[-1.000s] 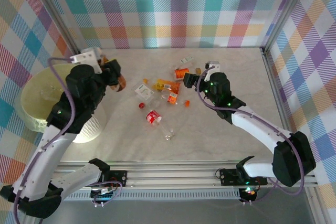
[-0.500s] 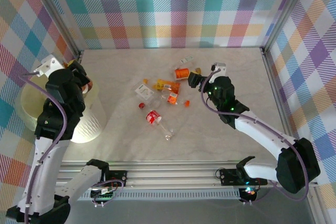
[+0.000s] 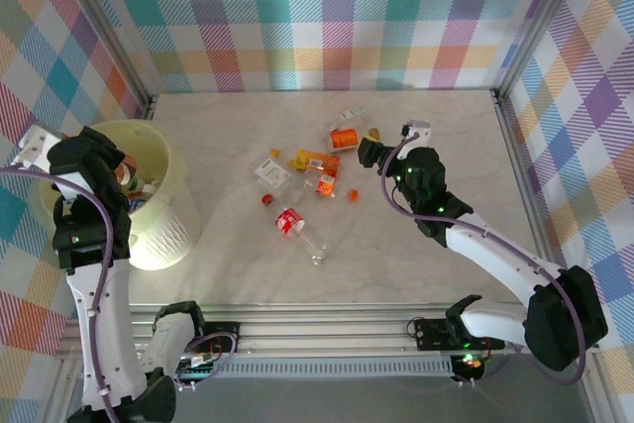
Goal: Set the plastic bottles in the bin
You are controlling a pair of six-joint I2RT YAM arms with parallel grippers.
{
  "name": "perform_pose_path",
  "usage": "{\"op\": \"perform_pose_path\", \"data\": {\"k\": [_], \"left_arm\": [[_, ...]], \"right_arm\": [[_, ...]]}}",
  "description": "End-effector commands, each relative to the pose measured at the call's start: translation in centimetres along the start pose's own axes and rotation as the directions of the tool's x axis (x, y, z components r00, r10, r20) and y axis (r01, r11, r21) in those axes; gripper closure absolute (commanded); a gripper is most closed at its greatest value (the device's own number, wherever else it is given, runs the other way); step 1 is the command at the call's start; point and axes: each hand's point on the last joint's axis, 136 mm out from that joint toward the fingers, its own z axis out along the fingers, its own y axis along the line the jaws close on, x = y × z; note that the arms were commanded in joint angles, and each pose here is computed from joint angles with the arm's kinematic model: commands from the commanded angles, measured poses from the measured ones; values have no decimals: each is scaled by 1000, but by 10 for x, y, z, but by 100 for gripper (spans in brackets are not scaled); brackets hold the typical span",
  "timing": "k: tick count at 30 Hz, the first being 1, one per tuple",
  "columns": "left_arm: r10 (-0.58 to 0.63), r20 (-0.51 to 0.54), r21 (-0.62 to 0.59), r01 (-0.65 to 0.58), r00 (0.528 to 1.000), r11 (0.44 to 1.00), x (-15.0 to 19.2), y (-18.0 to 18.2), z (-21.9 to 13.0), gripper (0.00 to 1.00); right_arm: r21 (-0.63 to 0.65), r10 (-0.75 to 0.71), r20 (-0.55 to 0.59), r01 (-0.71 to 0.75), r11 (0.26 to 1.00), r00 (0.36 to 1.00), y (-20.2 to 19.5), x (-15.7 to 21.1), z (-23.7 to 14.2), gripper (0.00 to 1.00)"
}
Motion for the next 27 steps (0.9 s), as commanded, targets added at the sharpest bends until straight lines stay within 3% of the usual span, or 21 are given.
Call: {"op": "perform_pose_path", "data": {"k": [1, 4, 13, 18, 27], "left_arm": [[-117, -81, 41, 121, 990, 992, 15, 3, 21, 55], [-239, -121, 67, 249, 963, 966, 19, 11, 38, 55], [-444, -203, -18, 450, 873, 893, 39, 47, 88, 56], [-504, -291, -81, 504, 813, 860, 52, 45, 105, 39], [-438, -263, -80, 433, 860, 898, 31, 41, 81, 17]], "right_arm": [[-13, -11, 52, 11, 1000, 999, 3, -14, -6, 0], [-12, -24, 54, 24, 1000, 998, 3, -15, -8, 0], [-4, -39, 59, 40, 999, 997, 0, -16, -14, 0], [-5, -29, 40, 29, 1000, 999, 1, -14, -10, 0], [-30, -27, -52, 25, 999, 998, 11, -1, 3, 0]]}}
